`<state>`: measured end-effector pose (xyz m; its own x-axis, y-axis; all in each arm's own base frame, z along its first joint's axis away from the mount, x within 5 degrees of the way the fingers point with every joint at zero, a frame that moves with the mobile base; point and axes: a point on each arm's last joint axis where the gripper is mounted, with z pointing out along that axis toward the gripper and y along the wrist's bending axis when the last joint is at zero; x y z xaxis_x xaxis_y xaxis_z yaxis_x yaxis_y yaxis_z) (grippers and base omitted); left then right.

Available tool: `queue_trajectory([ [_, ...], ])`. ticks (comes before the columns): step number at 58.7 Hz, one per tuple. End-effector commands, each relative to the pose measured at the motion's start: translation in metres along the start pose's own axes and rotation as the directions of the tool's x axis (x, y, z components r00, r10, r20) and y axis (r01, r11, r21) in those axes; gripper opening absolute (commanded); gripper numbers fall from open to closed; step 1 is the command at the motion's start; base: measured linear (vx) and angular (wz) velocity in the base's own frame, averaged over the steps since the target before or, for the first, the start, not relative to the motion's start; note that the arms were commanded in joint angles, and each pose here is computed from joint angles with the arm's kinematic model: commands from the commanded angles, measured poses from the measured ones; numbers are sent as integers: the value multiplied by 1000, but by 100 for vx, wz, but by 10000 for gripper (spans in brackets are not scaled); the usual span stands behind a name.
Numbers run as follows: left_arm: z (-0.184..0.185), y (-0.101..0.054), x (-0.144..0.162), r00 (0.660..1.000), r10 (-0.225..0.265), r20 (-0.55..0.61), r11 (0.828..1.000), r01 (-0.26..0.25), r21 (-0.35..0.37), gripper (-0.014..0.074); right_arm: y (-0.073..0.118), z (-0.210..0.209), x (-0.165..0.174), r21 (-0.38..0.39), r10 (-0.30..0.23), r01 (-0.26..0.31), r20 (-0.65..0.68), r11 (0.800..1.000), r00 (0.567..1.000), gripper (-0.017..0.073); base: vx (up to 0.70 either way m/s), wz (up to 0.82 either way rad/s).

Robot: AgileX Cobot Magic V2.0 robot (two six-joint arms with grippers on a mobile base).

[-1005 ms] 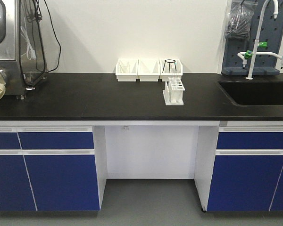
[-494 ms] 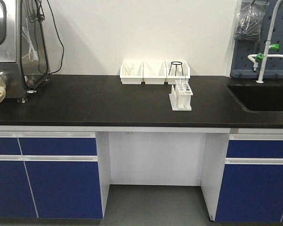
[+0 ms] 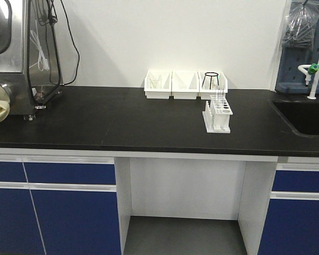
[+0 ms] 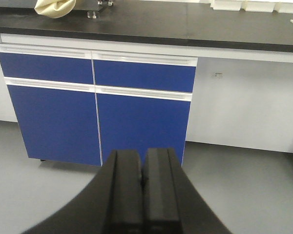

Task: Flip and reinsert test tube from rack
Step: 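Drive the base toward the white test-tube rack on the bench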

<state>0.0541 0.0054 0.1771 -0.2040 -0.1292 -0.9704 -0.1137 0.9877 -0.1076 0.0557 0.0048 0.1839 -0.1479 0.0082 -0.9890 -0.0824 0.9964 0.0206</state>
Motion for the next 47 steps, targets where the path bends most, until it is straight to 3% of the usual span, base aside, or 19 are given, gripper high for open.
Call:
queue_trajectory([
  [1,-1,-2,-8,995,-4,96,1000,2,23,-6,0,-1,-8,7,-17,17,92,1000,996,-12,16,4],
  [47,-1,-2,-8,995,-4,96,1000,2,23,-6,0,-1,-8,7,-17,17,92,1000,996,-12,22,-4],
])
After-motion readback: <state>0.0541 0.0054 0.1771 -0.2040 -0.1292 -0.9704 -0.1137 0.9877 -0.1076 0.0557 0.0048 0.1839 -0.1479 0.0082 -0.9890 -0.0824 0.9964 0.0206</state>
